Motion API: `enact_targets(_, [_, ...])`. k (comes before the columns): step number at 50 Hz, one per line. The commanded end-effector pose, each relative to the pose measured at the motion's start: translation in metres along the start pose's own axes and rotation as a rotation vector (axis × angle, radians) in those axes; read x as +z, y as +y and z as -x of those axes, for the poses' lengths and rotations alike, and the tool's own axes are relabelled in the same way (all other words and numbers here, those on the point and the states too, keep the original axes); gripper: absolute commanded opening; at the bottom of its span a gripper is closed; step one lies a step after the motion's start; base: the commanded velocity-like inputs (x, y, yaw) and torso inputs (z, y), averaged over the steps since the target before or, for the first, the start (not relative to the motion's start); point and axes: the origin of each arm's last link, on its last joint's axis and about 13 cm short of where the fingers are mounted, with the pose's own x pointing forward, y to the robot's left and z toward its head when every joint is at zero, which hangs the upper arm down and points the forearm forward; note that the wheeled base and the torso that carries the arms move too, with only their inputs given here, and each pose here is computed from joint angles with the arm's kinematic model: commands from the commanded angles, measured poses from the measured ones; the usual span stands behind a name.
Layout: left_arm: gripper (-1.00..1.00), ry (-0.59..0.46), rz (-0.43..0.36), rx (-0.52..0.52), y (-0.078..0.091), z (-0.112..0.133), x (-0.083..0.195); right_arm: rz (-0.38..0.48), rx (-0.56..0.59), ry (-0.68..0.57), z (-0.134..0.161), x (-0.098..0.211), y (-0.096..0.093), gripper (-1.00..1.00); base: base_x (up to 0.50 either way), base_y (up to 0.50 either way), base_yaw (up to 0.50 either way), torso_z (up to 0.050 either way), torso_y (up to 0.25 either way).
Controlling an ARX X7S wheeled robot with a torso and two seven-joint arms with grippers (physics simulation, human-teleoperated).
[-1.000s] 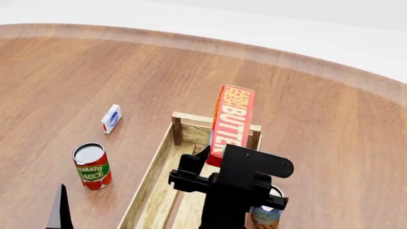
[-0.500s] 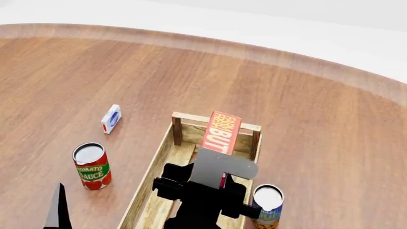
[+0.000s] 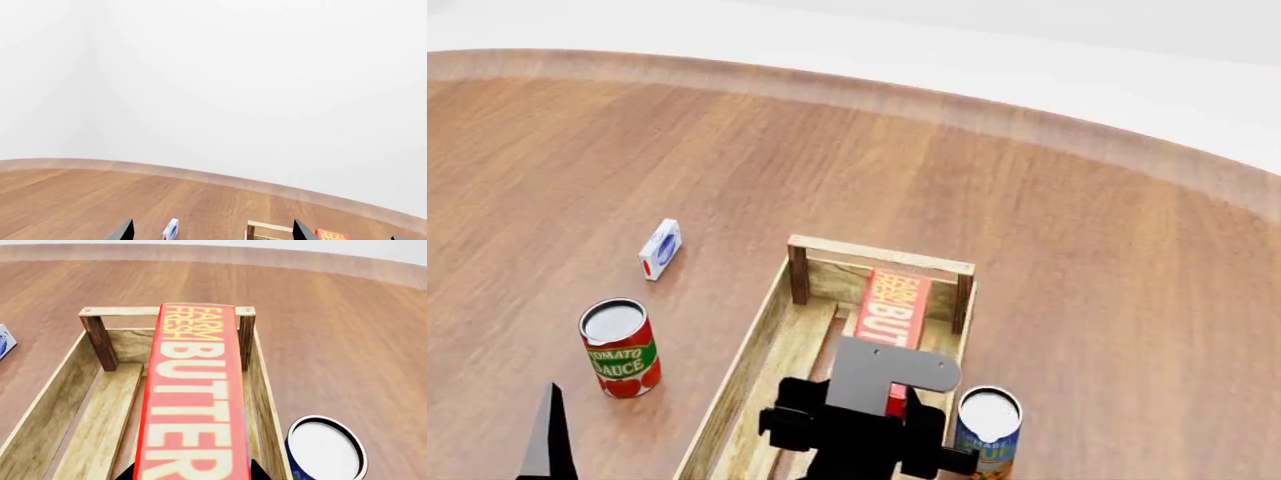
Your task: Pick up the butter and put it in the tray.
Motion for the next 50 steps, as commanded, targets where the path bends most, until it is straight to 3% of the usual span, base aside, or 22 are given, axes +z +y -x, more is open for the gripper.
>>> enact_targets(1, [1.00, -0.009, -0.002, 0.001, 0.001, -0.001, 0.001, 0.051, 0.062, -0.057, -0.001, 0.006, 0.003, -1.00, 0.00, 0.00, 0.00, 0.000, 0.000])
enact_targets(17, [1.00, -0.008, -0.003, 0.000, 0.000, -0.001, 0.001, 0.067, 0.138, -0.045, 0.006, 0.003, 0.009, -1.00, 0.00, 0.00, 0.00, 0.001, 0.001])
enact_targets(50, [1.00, -0.007, 0.001, 0.002, 0.001, -0.002, -0.001, 0.093, 0.176, 0.027, 0.007, -0.015, 0.003, -1.00, 0.00, 0.00, 0.00, 0.000, 0.002])
